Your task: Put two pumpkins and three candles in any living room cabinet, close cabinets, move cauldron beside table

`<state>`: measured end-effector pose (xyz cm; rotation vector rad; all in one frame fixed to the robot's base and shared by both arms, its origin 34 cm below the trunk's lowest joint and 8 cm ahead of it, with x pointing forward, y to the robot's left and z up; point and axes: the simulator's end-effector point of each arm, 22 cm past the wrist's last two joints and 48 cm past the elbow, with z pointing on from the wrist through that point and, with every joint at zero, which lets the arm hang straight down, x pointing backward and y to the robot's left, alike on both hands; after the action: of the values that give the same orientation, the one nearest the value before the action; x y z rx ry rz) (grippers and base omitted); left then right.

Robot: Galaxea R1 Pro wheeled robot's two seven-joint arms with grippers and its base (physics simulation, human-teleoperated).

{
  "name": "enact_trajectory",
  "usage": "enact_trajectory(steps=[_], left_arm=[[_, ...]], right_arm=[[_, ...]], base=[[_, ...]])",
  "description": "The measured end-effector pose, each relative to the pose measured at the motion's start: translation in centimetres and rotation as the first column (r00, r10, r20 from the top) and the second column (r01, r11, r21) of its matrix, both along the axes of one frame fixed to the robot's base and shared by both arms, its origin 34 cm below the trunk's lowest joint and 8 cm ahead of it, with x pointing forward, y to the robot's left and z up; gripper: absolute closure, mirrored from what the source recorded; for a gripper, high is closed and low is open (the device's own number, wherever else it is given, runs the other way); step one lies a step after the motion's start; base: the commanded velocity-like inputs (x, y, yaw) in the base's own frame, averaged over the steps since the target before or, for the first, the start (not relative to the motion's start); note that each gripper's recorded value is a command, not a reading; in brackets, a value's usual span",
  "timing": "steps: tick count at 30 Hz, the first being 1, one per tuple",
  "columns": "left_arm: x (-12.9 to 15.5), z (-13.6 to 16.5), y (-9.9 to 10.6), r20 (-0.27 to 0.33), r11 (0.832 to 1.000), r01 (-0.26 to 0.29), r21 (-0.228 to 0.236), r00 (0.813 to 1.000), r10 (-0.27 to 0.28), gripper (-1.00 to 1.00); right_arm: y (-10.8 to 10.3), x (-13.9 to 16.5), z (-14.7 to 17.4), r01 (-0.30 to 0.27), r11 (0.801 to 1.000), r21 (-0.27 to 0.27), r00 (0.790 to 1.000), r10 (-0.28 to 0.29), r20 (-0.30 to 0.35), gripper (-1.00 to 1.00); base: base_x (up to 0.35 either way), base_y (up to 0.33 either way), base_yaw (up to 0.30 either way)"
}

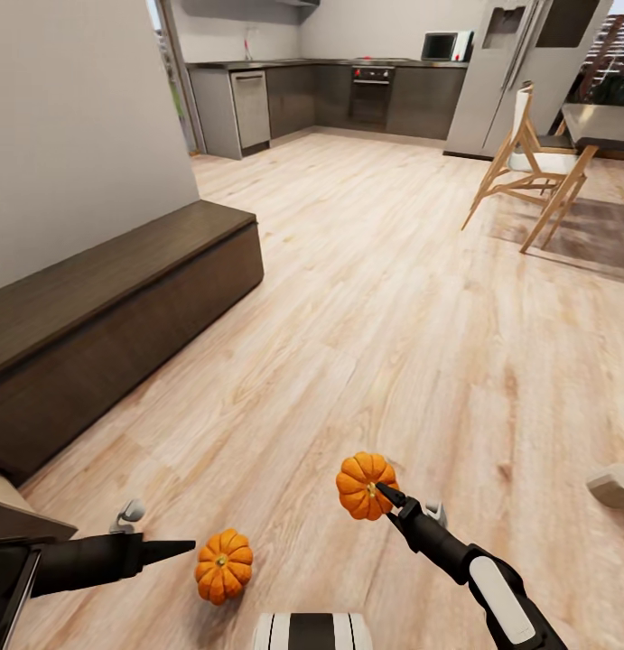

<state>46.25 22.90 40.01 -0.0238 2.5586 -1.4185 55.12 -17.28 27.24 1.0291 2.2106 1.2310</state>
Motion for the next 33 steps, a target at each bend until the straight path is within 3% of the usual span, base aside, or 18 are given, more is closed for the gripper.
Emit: enact_trajectory(steps=[8,26,32,33], left_arm=[[0.0,0.0,0.0,-0.001,1.000,0.000,0.001,1.000,0.000,-1.00],[-0.3,-0.6,0.4,-0.017,1.000,-0.005,0.007,1.000,0.005,-1.00],[-0.1,-3.5,2.6,-0.040,0.987,-0.038,0.156,0.998,0.044,-1.00],[-0.1,-3.5,2.6,-0.040,0.986,-0.039,0.160,0.998,0.046,-1.00]], right_arm=[[0.0,0.0,0.0,0.000,1.000,-0.002,1.000,0.000,0.001,1.00],[0.1,0.0,0.0,-0.003,1.000,-0.001,1.000,0.003,0.002,1.00],[0.2,0.0,0.1,-0.009,1.000,-0.002,1.000,0.009,0.002,1.00],[0.2,0.0,0.1,-0.008,1.000,0.001,1.000,0.008,0.004,1.00]], base=[[0.096,-0.259,0.000],[0.068,-0.054,0.000],[0.013,-0.010,0.000],[0.001,-0.001,0.000]])
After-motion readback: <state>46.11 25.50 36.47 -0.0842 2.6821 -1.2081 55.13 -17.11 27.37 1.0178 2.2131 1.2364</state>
